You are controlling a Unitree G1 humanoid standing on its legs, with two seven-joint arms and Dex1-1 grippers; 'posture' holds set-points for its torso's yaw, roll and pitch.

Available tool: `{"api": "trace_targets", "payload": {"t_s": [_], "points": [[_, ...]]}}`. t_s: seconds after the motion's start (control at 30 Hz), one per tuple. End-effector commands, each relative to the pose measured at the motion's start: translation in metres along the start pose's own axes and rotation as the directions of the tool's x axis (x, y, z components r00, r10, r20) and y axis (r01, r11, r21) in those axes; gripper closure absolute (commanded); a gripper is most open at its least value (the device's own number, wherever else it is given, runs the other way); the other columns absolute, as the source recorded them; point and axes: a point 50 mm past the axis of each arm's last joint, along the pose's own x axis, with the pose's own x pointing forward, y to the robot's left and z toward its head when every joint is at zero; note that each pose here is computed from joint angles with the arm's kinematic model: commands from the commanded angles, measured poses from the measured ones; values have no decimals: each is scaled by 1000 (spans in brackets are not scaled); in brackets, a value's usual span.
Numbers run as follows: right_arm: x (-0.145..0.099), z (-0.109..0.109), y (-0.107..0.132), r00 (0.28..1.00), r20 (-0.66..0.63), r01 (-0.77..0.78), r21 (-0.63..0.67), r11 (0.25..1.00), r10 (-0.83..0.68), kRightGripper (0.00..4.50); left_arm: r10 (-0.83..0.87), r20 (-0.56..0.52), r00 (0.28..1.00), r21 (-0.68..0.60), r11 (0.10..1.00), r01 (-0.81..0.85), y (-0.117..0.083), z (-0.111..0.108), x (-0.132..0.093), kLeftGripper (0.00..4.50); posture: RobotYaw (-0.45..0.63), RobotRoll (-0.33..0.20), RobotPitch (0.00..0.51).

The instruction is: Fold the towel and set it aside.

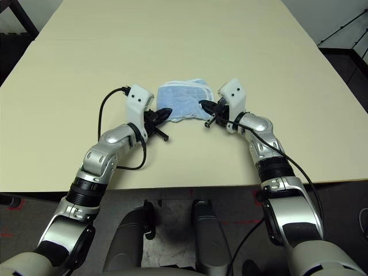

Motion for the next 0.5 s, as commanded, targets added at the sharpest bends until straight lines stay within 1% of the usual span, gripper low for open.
{"api": "trace_targets", "payload": {"t_s": [0.03,0.13,0.2,0.3,0.4,0.5], "points": [[-3,20,-7,998,59,-18,1,1000,18,4476,-15,79,997,24,1000,13,0,29,-2,4500,-153,0,217],[1,26,-10,998,68,-5,-6,1000,5,4476,-19,137,990,33,999,15,2,52,1,4500,-164,0,213],[7,25,-10,998,58,2,-17,1000,-1,4476,-21,148,989,38,999,16,5,58,7,4500,-164,0,213],[17,20,-8,999,32,13,-28,1000,-12,4476,-24,120,992,68,998,16,9,52,16,4500,-168,0,210],[23,14,-6,1000,7,26,-33,999,-26,4476,-29,102,994,62,998,22,11,44,22,4500,-175,0,211],[30,6,-7,997,-30,70,-30,997,-71,4476,-39,67,997,64,997,34,12,31,29,4500,-183,0,214]]}}
